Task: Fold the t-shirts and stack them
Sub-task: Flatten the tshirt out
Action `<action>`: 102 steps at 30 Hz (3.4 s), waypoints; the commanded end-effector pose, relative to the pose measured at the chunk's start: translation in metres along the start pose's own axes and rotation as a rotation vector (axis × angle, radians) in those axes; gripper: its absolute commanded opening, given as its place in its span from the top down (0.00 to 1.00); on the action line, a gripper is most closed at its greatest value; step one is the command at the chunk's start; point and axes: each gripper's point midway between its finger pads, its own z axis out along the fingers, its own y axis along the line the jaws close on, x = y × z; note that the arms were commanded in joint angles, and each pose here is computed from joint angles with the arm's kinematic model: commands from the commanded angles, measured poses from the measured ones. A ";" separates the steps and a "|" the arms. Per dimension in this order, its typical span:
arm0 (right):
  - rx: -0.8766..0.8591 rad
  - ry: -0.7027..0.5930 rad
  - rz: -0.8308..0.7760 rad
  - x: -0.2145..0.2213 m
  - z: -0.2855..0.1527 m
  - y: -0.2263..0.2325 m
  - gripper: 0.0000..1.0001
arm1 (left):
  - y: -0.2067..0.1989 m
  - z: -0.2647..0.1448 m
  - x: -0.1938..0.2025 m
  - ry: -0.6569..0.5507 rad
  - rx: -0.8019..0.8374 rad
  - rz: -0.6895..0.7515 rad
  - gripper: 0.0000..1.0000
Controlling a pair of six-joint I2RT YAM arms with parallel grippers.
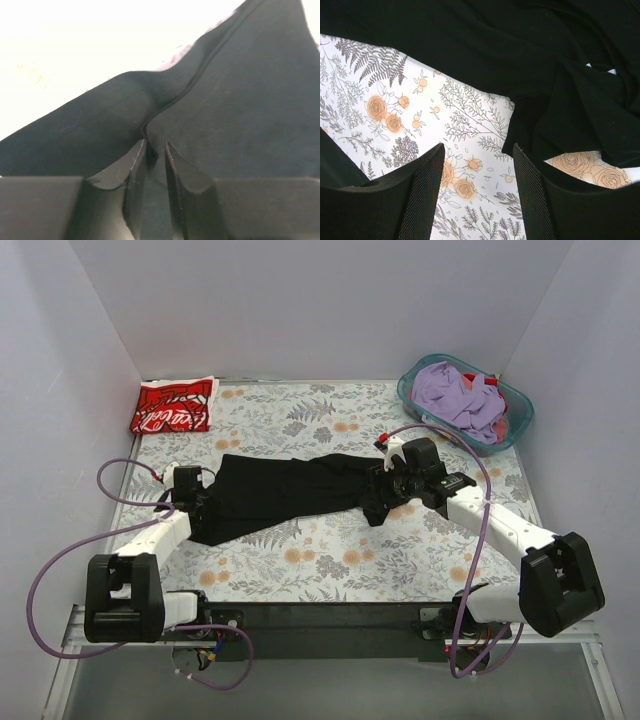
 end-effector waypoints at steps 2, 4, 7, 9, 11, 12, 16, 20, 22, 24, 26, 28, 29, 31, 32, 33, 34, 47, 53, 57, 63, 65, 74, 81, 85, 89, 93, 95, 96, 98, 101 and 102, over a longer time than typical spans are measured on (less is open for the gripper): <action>-0.003 -0.039 -0.011 -0.007 -0.004 0.004 0.37 | -0.014 -0.008 -0.020 -0.073 0.066 -0.008 0.84; 0.011 -0.046 -0.017 -0.007 -0.006 0.002 0.36 | -0.015 -0.010 -0.021 -0.075 0.071 -0.007 0.92; 0.052 -0.061 -0.029 -0.011 -0.008 -0.005 0.37 | -0.016 -0.012 -0.023 -0.085 0.078 -0.009 1.00; 0.075 -0.062 -0.028 -0.011 -0.008 -0.009 0.36 | -0.017 -0.013 -0.023 -0.084 0.083 -0.007 1.00; 0.083 -0.054 -0.026 -0.010 -0.008 -0.011 0.36 | -0.017 -0.012 -0.023 -0.081 0.083 -0.006 1.00; 0.088 -0.049 -0.024 -0.009 -0.008 -0.012 0.36 | -0.017 -0.013 -0.023 -0.082 0.083 -0.005 1.00; 0.155 -0.025 0.001 -0.004 -0.006 -0.026 0.36 | -0.014 -0.018 -0.029 -0.103 0.063 0.002 1.00; 0.225 -0.005 0.083 0.003 -0.010 -0.050 0.35 | -0.013 -0.029 -0.042 -0.136 0.039 0.013 1.00; 0.239 0.011 0.109 0.008 -0.009 -0.059 0.35 | -0.013 -0.038 -0.048 -0.162 0.043 0.009 1.00; 0.238 0.019 0.149 0.011 -0.009 -0.066 0.35 | -0.013 -0.043 -0.052 -0.182 0.047 0.011 1.00; 0.235 0.029 0.189 0.014 -0.008 -0.074 0.36 | -0.014 -0.050 -0.058 -0.207 0.056 0.012 1.00; 0.246 0.022 0.207 0.011 -0.009 -0.080 0.36 | -0.014 -0.053 -0.059 -0.216 0.060 0.014 1.00; 0.274 0.012 0.215 0.009 -0.012 -0.087 0.36 | -0.015 -0.054 -0.060 -0.223 0.066 0.011 1.00; 0.295 0.000 0.219 0.003 -0.014 -0.095 0.36 | -0.012 -0.053 -0.058 -0.223 0.063 0.010 1.00; 0.320 -0.006 0.226 0.001 -0.016 -0.101 0.36 | -0.013 -0.053 -0.057 -0.221 0.068 0.011 1.00; 0.335 -0.006 0.227 -0.001 -0.016 -0.104 0.36 | -0.015 -0.053 -0.058 -0.222 0.071 0.010 1.00; 0.334 -0.004 0.223 -0.005 -0.016 -0.104 0.37 | -0.016 -0.054 -0.060 -0.227 0.075 0.010 1.00; 0.349 -0.012 0.315 -0.013 0.012 -0.119 0.37 | -0.017 -0.058 -0.067 -0.260 0.062 0.017 1.00; 0.313 -0.024 0.267 -0.038 0.020 -0.123 0.89 | -0.013 -0.059 -0.069 -0.270 0.045 0.019 1.00; 0.294 -0.048 0.210 -0.054 -0.008 -0.105 0.99 | -0.016 -0.077 -0.083 -0.283 0.027 -0.002 1.00; 0.411 0.048 0.268 0.015 -0.052 -0.102 0.84 | -0.028 -0.103 -0.107 -0.308 0.028 -0.014 1.00; 0.431 0.083 0.349 0.044 -0.061 -0.104 0.72 | -0.023 -0.099 -0.097 -0.286 0.025 -0.015 1.00; 0.335 0.073 0.367 0.064 -0.067 -0.084 0.59 | -0.008 -0.084 -0.066 -0.235 0.019 0.004 1.00; 0.230 0.046 0.313 0.027 -0.036 -0.060 0.58 | 0.000 -0.075 -0.053 -0.234 0.017 0.016 1.00; 0.268 0.034 0.251 0.014 -0.023 -0.058 0.56 | -0.001 -0.074 -0.053 -0.236 0.019 0.020 1.00; 0.403 0.089 0.309 0.032 -0.019 -0.075 0.56 | -0.001 -0.074 -0.054 -0.243 0.018 0.021 1.00; 0.465 0.049 0.269 0.024 -0.022 -0.089 0.56 | -0.001 -0.074 -0.055 -0.249 0.013 0.024 1.00; 0.400 0.048 0.238 0.017 -0.017 -0.077 0.56 | -0.001 -0.074 -0.056 -0.249 0.013 0.024 1.00; 0.383 0.023 0.175 0.002 -0.017 -0.074 0.56 | -0.002 -0.074 -0.056 -0.250 0.016 0.023 1.00; 0.319 0.039 0.104 -0.003 -0.008 -0.055 0.56 | -0.002 -0.074 -0.056 -0.247 0.017 0.024 1.00; 0.281 0.074 0.008 -0.009 0.005 -0.042 0.56 | -0.002 -0.073 -0.056 -0.247 0.017 0.025 1.00; 0.280 0.083 -0.011 -0.009 0.009 -0.040 0.56 | -0.002 -0.074 -0.056 -0.249 0.017 0.025 1.00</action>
